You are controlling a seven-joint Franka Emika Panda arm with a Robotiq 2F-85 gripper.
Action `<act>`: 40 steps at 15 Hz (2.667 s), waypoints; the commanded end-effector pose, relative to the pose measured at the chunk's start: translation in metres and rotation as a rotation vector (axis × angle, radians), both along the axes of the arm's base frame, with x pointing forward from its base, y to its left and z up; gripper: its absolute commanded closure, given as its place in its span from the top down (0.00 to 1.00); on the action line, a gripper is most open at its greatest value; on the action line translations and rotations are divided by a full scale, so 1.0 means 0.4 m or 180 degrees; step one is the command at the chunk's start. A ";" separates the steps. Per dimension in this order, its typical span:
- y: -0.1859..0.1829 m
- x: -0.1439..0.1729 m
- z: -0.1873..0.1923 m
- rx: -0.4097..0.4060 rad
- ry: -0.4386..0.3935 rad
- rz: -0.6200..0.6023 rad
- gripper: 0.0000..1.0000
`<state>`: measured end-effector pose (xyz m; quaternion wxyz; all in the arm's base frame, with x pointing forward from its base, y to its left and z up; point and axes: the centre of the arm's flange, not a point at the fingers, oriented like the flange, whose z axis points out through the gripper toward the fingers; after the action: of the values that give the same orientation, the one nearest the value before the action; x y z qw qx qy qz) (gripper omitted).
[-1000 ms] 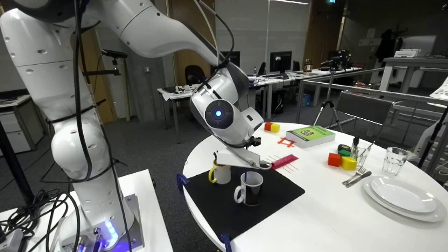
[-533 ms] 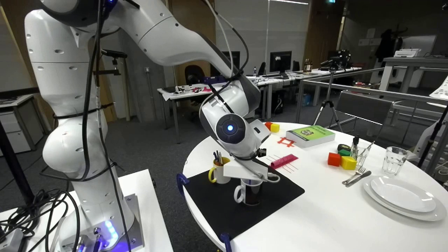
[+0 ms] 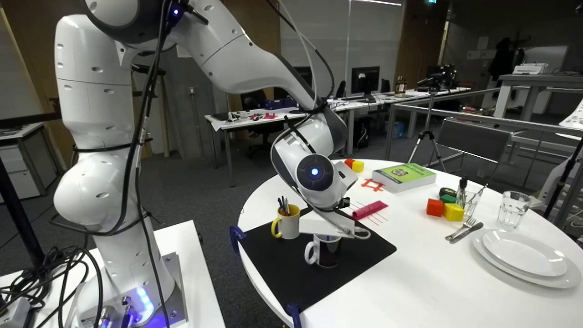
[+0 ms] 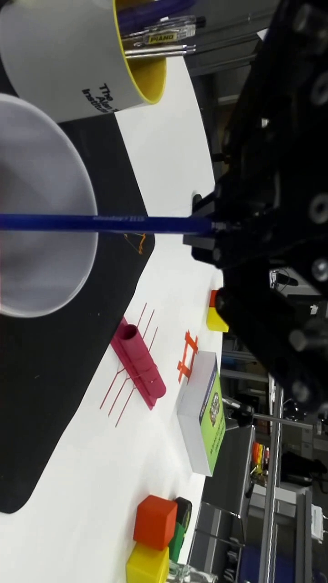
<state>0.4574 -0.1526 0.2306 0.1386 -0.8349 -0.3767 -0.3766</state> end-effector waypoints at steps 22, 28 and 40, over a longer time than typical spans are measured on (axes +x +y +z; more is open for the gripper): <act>0.258 -0.038 0.147 -0.0364 0.0174 0.0505 1.00; 0.298 -0.048 0.114 -0.0346 0.0283 0.1007 1.00; 0.312 -0.124 0.087 -0.0787 0.0658 0.0221 1.00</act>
<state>0.4308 -0.0426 0.2526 0.0884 -0.8521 -0.4509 -0.2508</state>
